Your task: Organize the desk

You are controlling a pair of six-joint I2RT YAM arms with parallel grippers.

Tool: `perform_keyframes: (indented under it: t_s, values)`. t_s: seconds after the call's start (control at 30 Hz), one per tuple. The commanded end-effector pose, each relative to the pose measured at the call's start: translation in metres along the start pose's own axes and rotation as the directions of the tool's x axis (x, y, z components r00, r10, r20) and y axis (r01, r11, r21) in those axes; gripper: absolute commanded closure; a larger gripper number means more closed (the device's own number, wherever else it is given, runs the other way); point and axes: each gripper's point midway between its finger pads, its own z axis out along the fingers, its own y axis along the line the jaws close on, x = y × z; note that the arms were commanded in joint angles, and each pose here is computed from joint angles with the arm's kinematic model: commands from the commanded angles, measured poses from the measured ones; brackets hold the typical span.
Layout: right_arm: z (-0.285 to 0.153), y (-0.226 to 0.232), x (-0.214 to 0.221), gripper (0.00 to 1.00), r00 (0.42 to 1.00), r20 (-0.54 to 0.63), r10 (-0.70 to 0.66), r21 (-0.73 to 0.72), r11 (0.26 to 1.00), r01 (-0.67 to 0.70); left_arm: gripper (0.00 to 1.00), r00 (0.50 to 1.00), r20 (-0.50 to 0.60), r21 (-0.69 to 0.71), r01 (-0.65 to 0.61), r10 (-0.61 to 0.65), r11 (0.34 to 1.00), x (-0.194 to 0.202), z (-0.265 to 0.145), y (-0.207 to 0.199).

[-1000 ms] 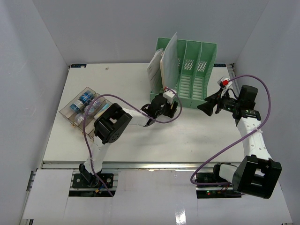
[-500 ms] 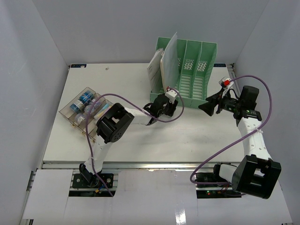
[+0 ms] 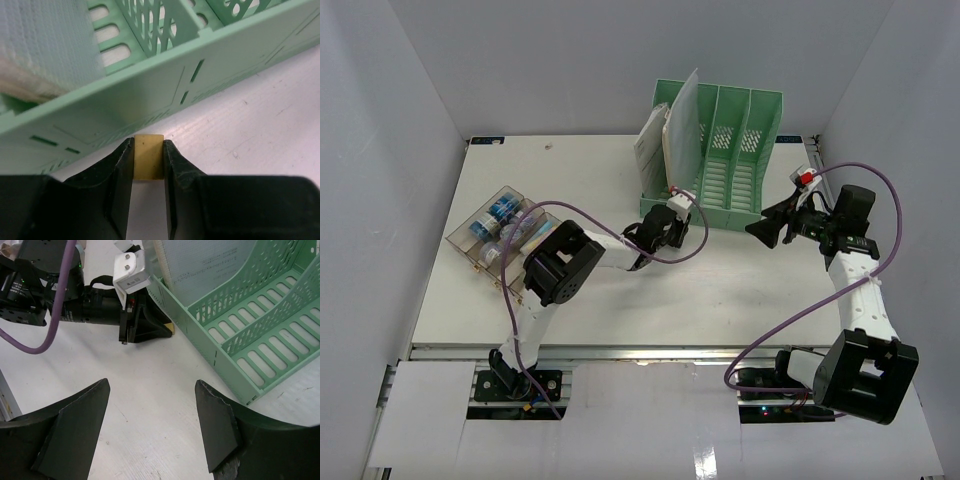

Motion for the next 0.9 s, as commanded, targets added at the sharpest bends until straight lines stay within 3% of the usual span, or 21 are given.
perform_keyframes:
  t_s: [0.0, 0.17, 0.43, 0.5, 0.7, 0.87]
  values:
    - [-0.001, -0.001, -0.002, 0.25, 1.000, 0.023, -0.007, -0.009, 1.000, 0.007, 0.66, 1.000, 0.016, 0.042, 0.007, -0.008, 0.999, -0.017, -0.033, -0.010]
    - [-0.002, 0.000, 0.000, 0.25, 1.000, 0.029, 0.001, -0.016, 1.000, -0.001, 0.72, 0.995, 0.081, 0.081, 0.056, -0.063, 0.995, -0.054, -0.090, -0.015]
    - [-0.001, -0.001, 0.008, 0.25, 1.000, 0.020, 0.019, -0.012, 1.000, -0.019, 0.77, 0.995, 0.047, 0.025, 0.091, -0.092, 0.996, -0.070, -0.178, 0.005]
    - [-0.001, -0.001, 0.009, 0.25, 1.000, 0.020, 0.020, -0.010, 1.000, -0.019, 0.78, 0.992, -0.012, -0.033, 0.122, -0.122, 0.992, -0.057, -0.200, 0.025]
    - [-0.003, 0.002, 0.013, 0.25, 1.000, 0.021, 0.008, 0.003, 1.000, -0.008, 0.82, 0.950, 0.021, -0.255, 0.307, -0.312, 0.917, -0.057, -0.273, 0.105]
    - [-0.003, 0.003, 0.019, 0.25, 1.000, 0.017, 0.008, 0.012, 1.000, -0.008, 0.81, 0.941, 0.006, -0.399, 0.313, -0.339, 0.862, -0.034, -0.310, 0.152]
